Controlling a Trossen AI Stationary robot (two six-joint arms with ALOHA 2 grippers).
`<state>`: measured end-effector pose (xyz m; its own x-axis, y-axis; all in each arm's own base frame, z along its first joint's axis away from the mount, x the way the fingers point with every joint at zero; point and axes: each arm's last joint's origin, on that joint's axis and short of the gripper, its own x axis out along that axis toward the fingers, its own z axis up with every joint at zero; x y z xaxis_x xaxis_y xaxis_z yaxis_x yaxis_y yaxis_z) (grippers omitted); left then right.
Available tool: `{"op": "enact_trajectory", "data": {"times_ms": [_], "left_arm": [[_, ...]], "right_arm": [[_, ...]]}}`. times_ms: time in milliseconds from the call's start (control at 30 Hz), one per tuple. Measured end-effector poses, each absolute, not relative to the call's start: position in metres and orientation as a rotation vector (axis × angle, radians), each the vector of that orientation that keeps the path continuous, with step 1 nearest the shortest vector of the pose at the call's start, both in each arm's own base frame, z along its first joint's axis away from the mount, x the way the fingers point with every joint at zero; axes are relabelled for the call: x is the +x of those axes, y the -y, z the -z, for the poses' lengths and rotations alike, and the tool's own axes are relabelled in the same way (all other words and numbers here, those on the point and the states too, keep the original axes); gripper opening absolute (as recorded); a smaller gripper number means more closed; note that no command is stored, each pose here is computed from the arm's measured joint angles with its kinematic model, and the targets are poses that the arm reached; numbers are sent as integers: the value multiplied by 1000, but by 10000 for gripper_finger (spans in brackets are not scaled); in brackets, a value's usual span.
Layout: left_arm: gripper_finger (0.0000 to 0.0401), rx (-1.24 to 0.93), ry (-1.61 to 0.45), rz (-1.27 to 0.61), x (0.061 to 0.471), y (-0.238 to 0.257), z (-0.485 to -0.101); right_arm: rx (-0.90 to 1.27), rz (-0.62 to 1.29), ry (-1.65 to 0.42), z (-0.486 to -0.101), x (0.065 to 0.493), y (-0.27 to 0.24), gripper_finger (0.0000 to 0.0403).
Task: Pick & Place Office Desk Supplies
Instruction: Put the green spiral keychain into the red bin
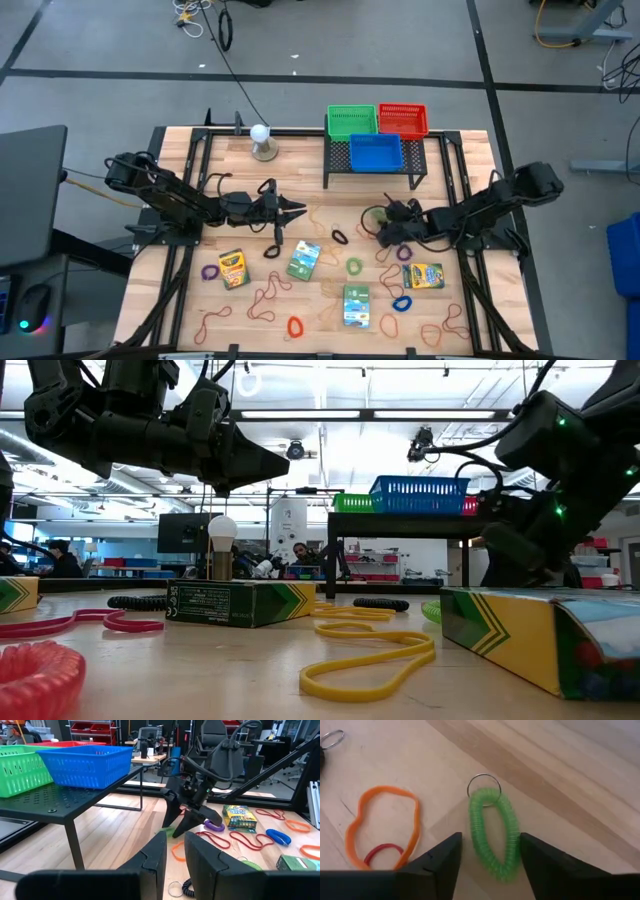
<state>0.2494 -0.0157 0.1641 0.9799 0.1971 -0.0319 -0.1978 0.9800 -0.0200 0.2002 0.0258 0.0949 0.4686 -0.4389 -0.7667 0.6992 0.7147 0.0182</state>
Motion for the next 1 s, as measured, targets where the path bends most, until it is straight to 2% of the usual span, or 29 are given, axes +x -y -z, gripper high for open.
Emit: {"op": "enact_trajectory", "data": {"times_ms": [300,400,700,1000], "left_arm": [[73,-23,-30,-199,249,16,-164],[73,-23,-30,-199,249,16,-164],[73,-23,-30,-199,249,16,-164],[73,-23,-30,-199,249,16,-164]], "right_arm": [[356,689,-834,-97,202,-27,73],[353,659,-851,-103,206,-29,45],[317,446,-854,-167,224,-52,40],[277,343,-780,-262,240,-67,39]]}}
